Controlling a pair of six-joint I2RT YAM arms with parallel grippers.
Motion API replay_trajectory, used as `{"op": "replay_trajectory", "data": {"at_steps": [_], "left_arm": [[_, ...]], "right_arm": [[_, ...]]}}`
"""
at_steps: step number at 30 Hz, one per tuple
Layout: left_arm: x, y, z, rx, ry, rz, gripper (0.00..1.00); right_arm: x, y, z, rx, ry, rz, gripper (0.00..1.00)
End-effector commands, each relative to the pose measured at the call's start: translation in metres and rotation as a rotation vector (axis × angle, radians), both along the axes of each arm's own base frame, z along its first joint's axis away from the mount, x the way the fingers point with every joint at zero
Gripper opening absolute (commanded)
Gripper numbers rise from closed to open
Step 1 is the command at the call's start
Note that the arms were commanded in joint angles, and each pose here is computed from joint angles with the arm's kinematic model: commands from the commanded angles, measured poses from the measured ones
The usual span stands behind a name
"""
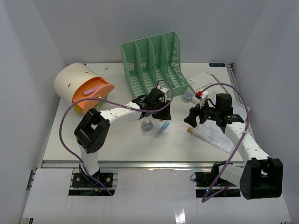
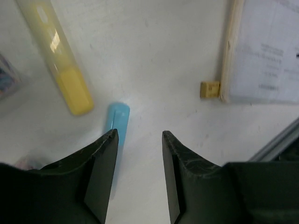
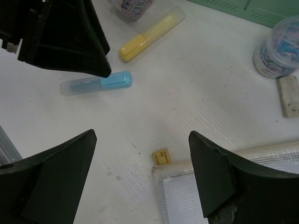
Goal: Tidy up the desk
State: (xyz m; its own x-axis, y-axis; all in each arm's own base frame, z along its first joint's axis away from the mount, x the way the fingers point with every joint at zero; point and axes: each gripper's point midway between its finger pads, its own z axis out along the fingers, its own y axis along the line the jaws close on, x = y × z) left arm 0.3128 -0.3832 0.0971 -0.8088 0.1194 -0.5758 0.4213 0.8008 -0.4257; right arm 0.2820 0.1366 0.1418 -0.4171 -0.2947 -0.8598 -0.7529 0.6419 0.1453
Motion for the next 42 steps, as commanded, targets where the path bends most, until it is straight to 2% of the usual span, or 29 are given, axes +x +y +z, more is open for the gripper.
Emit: {"op": "replay_trajectory", "data": {"at_steps": [1, 4, 5, 8, 16, 24, 36, 38, 42], "left_arm": [[0.048, -0.005, 0.025, 0.092, -0.167, 0.200, 0.52], [0.068, -0.014, 0.024, 0.185, -0.210, 0.241, 0.52], [0.067, -0.010, 0.005, 0.252, -0.189, 0.236, 0.52], [0.075, -0.008, 0.000, 0.328, -0.220, 0.257, 0.52], [0.083, 0.003, -0.016, 0.446, -0.251, 0.279, 0.52], [0.076, 0.010, -0.047, 0.518, -0.210, 0.248, 0.50], [0.067, 0.006, -0.063, 0.524, -0.155, 0.190, 0.49], [0.066, 0.005, -0.063, 0.516, -0.147, 0.186, 0.47], [0.063, -0.001, -0.055, 0.479, -0.143, 0.163, 0.27]], "right_arm": [[0.015, -0.011, 0.014, -0.006, -0.050, -0.074, 0.87], [0.015, -0.012, 0.016, -0.001, -0.054, -0.078, 0.88], [0.016, -0.012, 0.017, 0.002, -0.055, -0.080, 0.88], [0.016, -0.013, 0.018, 0.005, -0.052, -0.085, 0.89], [0.016, -0.015, 0.017, 0.009, -0.047, -0.087, 0.90], [0.017, -0.017, 0.016, 0.009, -0.043, -0.096, 0.90], [0.018, -0.022, 0.017, 0.019, -0.040, -0.107, 0.91], [0.018, -0.022, 0.018, 0.021, -0.042, -0.108, 0.91], [0.018, -0.023, 0.019, 0.025, -0.044, -0.112, 0.91]]}}
